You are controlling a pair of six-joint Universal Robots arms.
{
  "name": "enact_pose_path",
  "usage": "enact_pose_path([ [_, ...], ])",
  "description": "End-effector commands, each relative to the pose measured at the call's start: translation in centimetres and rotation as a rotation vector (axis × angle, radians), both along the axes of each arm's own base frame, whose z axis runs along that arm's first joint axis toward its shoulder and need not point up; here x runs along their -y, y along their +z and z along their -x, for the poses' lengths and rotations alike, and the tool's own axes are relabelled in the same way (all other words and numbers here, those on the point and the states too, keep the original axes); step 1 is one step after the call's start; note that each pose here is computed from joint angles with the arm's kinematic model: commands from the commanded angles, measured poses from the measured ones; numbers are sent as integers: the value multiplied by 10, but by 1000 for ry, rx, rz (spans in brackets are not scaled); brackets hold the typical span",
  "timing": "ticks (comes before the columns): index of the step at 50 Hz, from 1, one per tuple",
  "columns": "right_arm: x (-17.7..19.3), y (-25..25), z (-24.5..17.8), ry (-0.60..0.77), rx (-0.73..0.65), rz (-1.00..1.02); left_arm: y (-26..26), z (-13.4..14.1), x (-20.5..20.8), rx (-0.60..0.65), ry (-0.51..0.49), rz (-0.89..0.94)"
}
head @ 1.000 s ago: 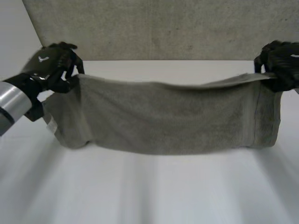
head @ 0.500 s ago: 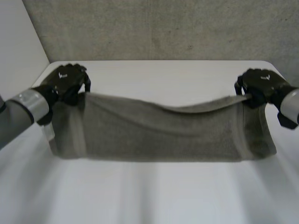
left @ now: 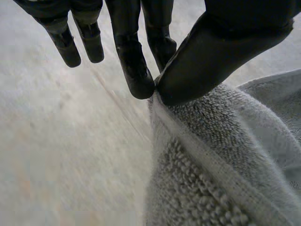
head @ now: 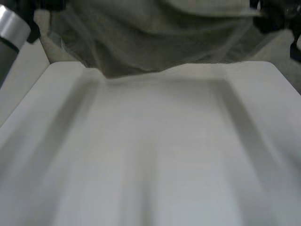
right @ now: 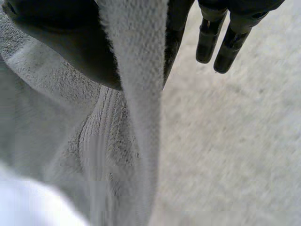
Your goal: Fold the towel.
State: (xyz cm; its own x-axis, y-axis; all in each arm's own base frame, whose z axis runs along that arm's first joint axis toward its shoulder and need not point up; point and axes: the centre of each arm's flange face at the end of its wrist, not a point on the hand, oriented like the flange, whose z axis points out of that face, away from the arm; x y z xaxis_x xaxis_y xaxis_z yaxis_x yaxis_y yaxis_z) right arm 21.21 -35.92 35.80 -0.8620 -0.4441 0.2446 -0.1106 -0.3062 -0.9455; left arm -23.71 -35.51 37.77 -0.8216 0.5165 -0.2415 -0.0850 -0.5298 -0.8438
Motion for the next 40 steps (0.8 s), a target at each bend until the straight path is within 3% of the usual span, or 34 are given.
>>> enact_pose_path([
  [1,-15,-56,10,19,-88,-131,-79,-4,-9,99,-28,-217],
  [9,-39,-118,26,97,-141,-296,-144,-14,-45,237,-37,-357],
  [14,-55,-133,32,112,-172,-338,-154,-22,-63,258,-23,-399],
  [21,-80,-113,47,61,-193,-322,-147,-35,-91,253,5,-429],
  [26,-99,-71,64,3,-176,-305,-120,-43,-110,246,15,-396],
  [40,-78,-51,80,-25,-169,-296,-118,-51,-90,256,2,-437],
])
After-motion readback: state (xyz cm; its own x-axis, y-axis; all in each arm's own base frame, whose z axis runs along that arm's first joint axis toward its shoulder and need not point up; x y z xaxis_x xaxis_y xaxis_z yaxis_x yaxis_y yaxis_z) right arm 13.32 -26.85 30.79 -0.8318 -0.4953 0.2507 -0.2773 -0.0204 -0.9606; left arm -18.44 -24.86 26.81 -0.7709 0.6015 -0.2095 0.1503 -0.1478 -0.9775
